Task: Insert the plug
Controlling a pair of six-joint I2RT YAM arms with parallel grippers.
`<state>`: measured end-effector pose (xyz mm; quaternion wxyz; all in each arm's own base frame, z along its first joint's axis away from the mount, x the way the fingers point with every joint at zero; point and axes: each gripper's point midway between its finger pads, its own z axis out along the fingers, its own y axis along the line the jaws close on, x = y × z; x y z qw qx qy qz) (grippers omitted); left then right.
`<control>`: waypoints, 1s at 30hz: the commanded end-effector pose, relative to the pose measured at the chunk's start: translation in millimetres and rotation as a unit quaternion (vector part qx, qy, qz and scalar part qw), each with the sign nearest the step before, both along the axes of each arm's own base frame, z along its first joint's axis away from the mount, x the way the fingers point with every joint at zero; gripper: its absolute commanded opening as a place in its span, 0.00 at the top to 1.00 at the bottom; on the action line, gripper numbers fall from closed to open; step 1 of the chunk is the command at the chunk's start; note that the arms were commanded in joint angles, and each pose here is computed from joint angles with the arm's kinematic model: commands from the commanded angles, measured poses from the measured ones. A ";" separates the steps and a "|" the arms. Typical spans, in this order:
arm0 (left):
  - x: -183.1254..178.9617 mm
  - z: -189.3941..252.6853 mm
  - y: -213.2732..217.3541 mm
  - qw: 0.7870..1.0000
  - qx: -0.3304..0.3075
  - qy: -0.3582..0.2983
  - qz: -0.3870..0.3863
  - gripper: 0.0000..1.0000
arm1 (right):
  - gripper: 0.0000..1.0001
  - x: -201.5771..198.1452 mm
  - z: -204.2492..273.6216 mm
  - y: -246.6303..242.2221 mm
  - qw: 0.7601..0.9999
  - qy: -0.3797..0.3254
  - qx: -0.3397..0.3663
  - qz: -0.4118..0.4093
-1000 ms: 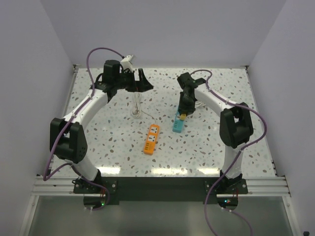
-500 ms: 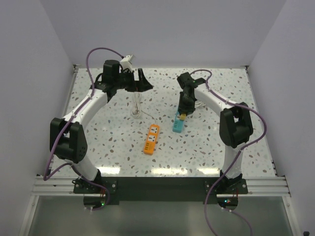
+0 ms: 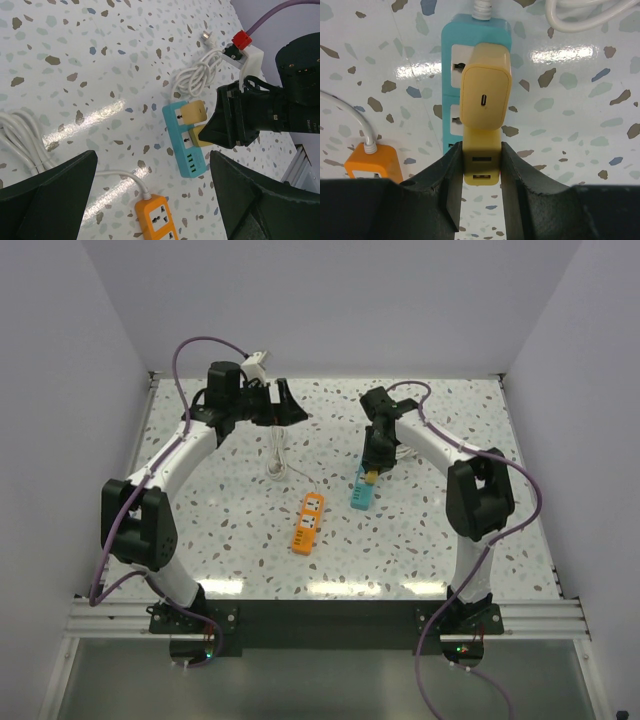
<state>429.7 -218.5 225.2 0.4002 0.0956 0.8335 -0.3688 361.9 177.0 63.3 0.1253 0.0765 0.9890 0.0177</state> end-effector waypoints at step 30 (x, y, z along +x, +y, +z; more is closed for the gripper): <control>6.0 11.4 3.9 1.000 -0.008 -0.018 -0.002 0.00 | 1.00 -61.8 -98.0 -26.4 0.987 0.128 -0.092 0.025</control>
